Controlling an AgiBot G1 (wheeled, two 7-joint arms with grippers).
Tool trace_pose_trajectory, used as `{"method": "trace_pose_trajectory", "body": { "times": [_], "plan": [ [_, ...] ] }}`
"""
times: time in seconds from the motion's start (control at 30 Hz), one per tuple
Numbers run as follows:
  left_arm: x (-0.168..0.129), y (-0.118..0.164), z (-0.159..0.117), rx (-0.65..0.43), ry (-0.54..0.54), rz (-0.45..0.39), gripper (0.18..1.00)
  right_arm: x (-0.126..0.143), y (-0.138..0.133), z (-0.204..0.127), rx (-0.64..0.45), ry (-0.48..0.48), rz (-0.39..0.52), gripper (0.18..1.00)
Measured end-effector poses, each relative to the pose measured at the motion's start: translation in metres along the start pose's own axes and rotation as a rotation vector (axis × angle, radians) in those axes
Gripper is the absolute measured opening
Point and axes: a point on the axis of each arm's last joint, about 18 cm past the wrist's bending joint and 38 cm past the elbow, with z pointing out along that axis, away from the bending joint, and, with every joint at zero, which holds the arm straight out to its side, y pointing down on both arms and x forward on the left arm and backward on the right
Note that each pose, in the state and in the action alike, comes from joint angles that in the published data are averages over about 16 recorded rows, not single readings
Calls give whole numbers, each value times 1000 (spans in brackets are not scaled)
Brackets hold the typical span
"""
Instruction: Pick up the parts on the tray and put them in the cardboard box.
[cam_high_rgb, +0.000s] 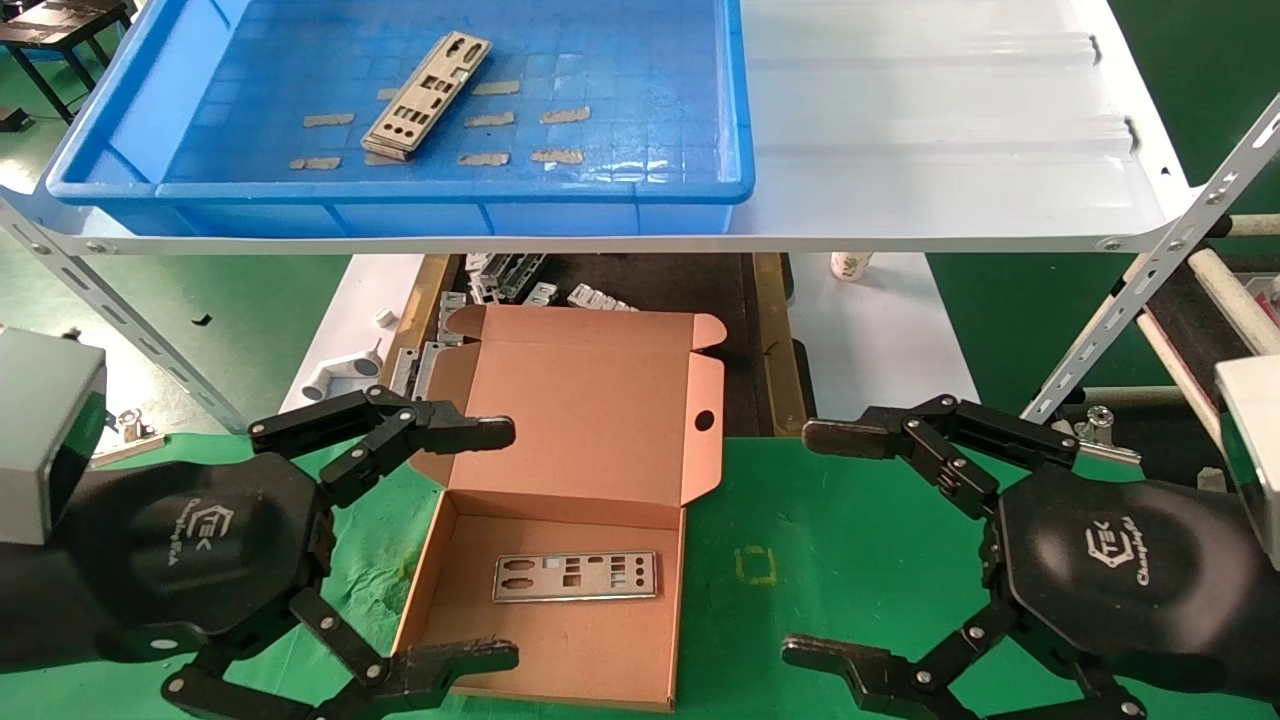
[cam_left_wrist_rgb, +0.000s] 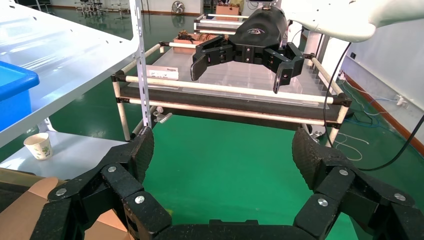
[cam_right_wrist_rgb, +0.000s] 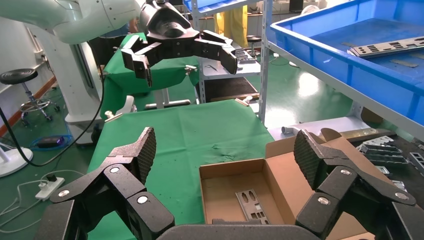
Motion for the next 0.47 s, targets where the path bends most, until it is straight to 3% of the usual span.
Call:
{"method": "trace_pose_trajectory", "body": {
  "times": [0.47],
  "plan": [
    [0,0,0,0,0,0,1001,0,0,0,0,0,0,1001]
  ]
}}
